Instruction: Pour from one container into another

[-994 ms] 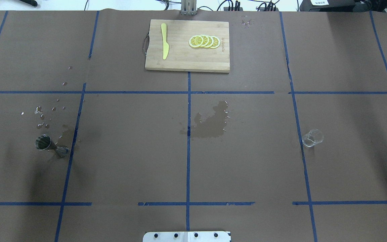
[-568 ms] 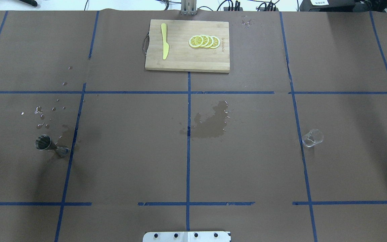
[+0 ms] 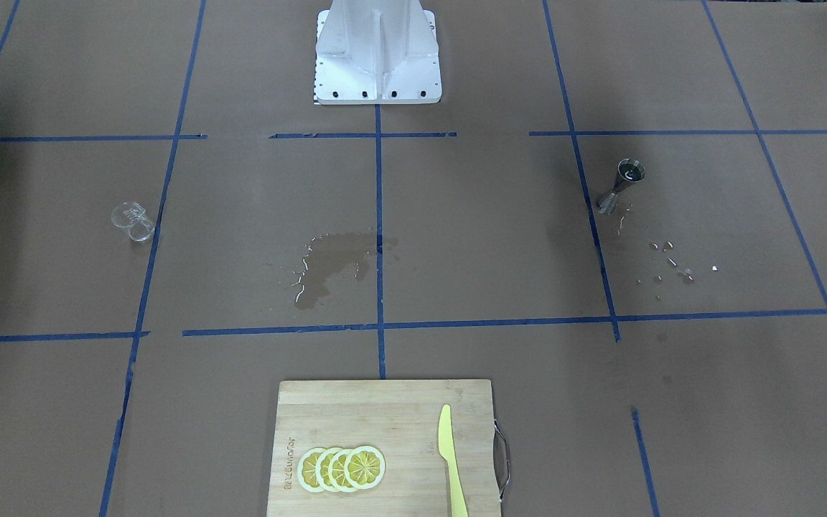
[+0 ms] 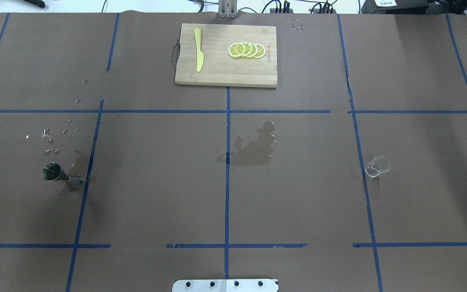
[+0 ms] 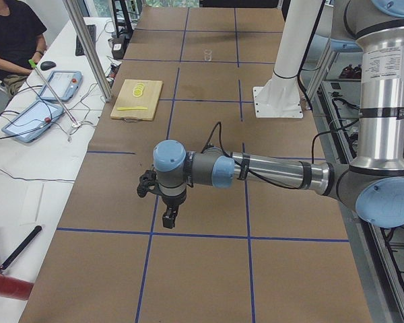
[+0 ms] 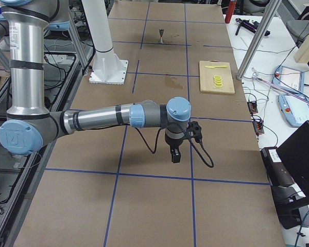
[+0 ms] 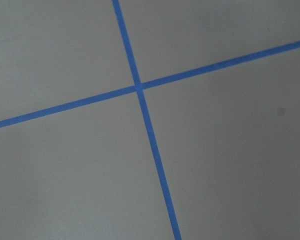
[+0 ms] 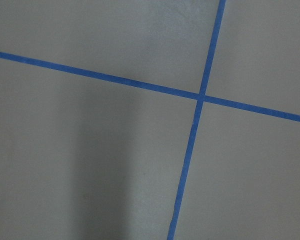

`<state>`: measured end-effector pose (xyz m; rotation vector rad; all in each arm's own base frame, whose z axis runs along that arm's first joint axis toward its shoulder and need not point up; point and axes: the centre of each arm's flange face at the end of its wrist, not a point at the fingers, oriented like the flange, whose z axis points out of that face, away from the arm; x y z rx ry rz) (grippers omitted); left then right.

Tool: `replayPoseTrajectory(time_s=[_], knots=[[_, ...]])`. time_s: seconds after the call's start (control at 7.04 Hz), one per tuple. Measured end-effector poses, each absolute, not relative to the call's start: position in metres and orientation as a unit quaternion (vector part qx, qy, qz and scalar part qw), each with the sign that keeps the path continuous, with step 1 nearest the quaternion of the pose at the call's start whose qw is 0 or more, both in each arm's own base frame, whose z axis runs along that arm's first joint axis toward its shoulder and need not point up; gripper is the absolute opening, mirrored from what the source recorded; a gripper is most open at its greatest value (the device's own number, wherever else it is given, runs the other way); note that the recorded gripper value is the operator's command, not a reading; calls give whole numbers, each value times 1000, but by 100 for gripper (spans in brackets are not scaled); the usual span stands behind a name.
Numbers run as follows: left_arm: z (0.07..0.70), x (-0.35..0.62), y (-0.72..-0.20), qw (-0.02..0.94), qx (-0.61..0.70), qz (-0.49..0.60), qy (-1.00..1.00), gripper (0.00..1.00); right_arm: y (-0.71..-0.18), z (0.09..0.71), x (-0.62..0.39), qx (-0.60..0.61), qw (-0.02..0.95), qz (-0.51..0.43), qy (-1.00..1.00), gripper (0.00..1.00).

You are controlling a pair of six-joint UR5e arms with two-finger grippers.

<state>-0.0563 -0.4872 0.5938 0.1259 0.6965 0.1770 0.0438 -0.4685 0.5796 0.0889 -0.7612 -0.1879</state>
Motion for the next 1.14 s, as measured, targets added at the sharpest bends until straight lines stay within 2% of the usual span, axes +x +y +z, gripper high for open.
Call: replayPoseTrajectory(time_s=[0.57, 1.14], knots=[[558, -62, -535, 944, 88, 100, 302, 100, -468, 583, 42, 41, 923, -94, -372, 100], [563, -57, -521, 933, 81, 99, 335, 100, -459, 594, 43, 31, 924, -91, -370, 100]])
